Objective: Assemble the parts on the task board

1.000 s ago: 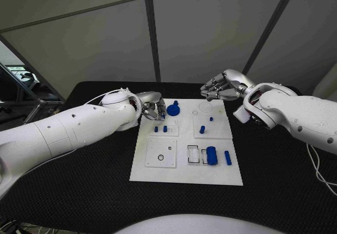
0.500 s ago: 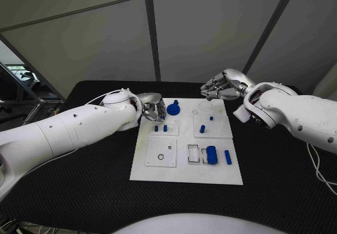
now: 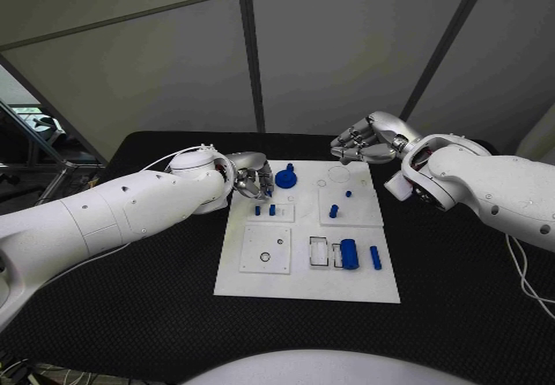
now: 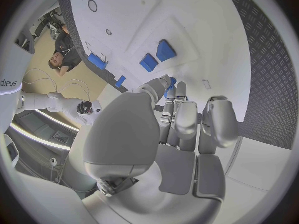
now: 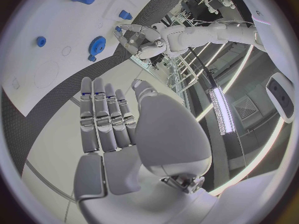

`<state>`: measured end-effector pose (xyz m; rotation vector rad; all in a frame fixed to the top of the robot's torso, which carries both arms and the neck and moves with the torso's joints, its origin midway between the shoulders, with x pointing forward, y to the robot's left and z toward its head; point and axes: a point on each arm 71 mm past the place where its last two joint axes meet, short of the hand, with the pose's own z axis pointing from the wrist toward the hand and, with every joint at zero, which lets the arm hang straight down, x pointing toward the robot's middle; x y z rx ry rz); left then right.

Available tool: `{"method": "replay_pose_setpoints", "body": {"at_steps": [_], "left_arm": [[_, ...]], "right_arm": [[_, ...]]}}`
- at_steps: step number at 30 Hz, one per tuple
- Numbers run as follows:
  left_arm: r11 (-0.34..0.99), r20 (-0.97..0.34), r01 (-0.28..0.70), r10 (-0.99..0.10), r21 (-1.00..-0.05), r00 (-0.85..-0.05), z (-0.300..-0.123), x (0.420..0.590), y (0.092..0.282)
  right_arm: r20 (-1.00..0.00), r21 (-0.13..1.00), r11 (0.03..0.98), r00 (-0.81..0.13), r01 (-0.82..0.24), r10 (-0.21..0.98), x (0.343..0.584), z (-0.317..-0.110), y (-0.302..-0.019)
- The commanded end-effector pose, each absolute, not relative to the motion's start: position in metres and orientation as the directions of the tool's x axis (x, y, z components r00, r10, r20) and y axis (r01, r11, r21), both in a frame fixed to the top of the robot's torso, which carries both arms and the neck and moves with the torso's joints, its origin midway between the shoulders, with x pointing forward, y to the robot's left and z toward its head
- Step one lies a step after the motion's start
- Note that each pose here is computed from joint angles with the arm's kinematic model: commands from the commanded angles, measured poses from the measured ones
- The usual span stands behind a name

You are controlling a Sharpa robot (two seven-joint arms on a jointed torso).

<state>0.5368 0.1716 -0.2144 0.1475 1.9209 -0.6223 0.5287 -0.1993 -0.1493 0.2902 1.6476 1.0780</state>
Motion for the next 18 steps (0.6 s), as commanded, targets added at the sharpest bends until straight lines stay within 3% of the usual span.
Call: {"method": "replay_pose_setpoints", "body": {"at_steps": [1,18], "left_arm": [[0.859,-0.878,0.37,-0.169,-0.353,-0.447,-0.216,0.5369,0.1713],[0.859,-0.875,0.361,-0.182,-0.364,-0.449,-0.2179,0.5376,0.1711]], "right_arm": [[-0.646,0.764,0.554,-0.381,-0.332,0.662,0.5284,-0.1481,-0.1986],[-0.648,0.762,0.558,-0.375,-0.329,0.663,0.5288,-0.1482,-0.1996]]}}
